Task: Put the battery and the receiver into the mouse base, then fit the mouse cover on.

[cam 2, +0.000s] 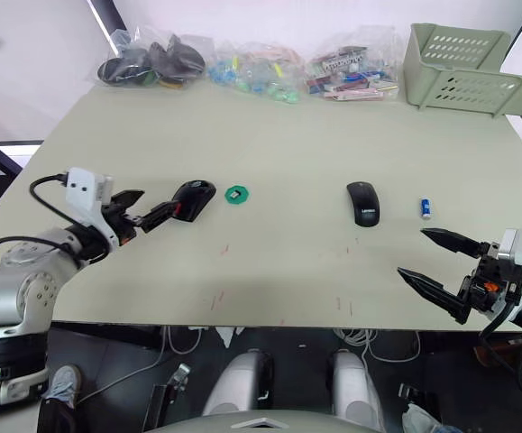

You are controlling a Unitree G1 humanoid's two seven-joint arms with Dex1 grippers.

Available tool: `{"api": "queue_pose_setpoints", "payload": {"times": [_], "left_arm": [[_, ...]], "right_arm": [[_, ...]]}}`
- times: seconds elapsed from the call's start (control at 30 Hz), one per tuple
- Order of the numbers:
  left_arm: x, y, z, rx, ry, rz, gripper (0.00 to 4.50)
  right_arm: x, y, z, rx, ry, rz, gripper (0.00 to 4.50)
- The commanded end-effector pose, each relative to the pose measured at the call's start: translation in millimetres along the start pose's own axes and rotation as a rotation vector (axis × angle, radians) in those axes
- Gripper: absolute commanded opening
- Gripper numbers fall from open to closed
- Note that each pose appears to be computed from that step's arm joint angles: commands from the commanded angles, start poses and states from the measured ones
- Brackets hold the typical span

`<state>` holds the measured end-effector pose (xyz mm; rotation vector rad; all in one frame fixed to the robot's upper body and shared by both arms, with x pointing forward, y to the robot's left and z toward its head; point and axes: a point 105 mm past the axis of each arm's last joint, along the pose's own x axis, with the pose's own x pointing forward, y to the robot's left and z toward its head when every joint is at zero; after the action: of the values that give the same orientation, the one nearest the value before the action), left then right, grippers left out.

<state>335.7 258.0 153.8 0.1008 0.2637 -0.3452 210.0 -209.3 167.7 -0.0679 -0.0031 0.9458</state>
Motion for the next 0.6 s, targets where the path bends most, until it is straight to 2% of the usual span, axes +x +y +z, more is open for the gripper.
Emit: {"api": "queue_pose_setpoints", "payload": {"times": [0.03,0.3,0.47,0.6], "left_arm": [[12,5,13,0.056,0.052,0.011,4.4],[45,0,17,0.067,0.141,-0.026,4.4],[57,-7,13,0.075,0.174,-0.047,4.4],[65,-3,5,0.092,0.23,-0.024,4.4]], "right_arm": [[4,13,17,-0.054,-0.032,0.054,4.5],[8,29,22,-0.07,-0.054,0.096,4.5],[8,32,21,-0.07,-0.052,0.093,4.5],[8,33,22,-0.073,-0.058,0.082,4.5]]}}
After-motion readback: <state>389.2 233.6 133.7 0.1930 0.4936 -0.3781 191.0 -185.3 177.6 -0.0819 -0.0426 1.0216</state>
